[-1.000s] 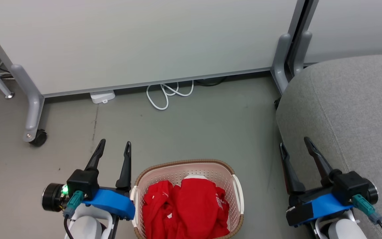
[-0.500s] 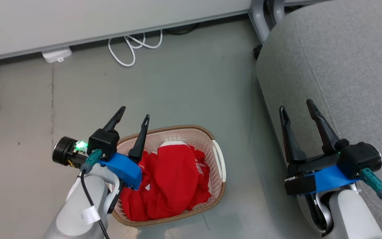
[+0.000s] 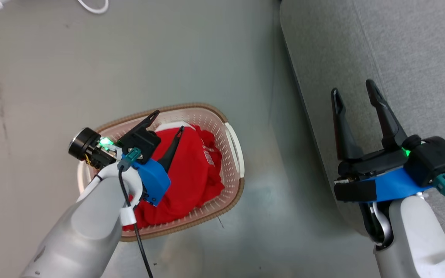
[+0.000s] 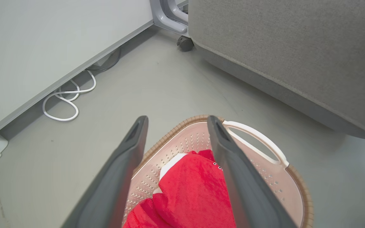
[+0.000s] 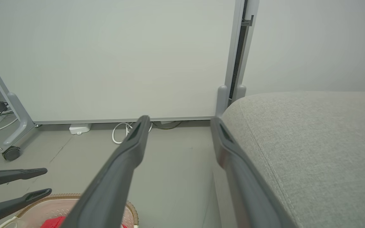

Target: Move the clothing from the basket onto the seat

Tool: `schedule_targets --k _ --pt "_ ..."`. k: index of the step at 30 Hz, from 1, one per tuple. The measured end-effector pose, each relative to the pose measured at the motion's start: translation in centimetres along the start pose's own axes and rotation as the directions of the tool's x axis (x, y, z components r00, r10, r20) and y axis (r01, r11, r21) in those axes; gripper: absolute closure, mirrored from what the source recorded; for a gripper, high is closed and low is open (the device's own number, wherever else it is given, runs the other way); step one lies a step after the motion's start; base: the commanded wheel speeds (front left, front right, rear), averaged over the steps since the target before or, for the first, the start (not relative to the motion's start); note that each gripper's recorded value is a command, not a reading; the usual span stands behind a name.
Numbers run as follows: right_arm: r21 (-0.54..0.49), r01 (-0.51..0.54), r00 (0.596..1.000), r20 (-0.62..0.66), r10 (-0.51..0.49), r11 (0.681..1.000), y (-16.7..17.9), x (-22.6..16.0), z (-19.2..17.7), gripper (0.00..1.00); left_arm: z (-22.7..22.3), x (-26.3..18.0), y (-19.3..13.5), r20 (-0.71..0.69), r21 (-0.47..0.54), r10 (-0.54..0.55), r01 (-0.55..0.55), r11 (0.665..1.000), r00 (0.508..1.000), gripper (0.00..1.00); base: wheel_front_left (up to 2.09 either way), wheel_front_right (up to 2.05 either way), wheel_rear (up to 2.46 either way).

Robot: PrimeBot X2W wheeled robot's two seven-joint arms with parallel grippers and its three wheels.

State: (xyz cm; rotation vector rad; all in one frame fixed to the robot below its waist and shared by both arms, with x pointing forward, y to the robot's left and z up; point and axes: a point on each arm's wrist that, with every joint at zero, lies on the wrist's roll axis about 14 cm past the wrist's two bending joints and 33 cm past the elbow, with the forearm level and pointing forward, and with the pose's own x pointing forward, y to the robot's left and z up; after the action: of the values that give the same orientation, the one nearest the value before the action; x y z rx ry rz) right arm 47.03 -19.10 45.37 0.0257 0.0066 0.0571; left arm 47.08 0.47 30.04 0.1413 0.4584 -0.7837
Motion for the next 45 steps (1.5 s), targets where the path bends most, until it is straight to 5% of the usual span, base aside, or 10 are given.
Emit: schedule_targets --k 8,24,36,45 --pt "-0.014 0.013 0.999 -0.051 -0.014 1.0 -0.9 1.4 -2.9 0.0 -6.3 2.5 -1.7 -0.178 0.037 -0.122 0.131 0.991 0.976 0.0 0.0 0.0 0.0" --pt "-0.022 0.01 0.991 -0.135 -0.013 1.0 -1.3 2.8 -7.9 0.0 -18.8 0.7 -1.4 -0.642 0.151 -0.176 0.349 0.925 0.746 0.0 0.0 0.0 0.0" --pt "-0.019 0.005 0.985 -0.172 -0.008 1.0 -1.3 3.1 -10.1 0.0 -23.6 -1.8 -1.3 -0.818 0.075 -0.153 0.368 0.927 0.554 0.0 0.0 0.0 0.0" --pt "-0.019 0.022 0.979 -0.202 -0.025 1.0 -1.9 3.0 -11.6 0.0 -25.3 -1.8 -2.7 -0.842 -0.022 -0.214 0.366 0.93 0.495 0.0 0.0 0.0 0.0"
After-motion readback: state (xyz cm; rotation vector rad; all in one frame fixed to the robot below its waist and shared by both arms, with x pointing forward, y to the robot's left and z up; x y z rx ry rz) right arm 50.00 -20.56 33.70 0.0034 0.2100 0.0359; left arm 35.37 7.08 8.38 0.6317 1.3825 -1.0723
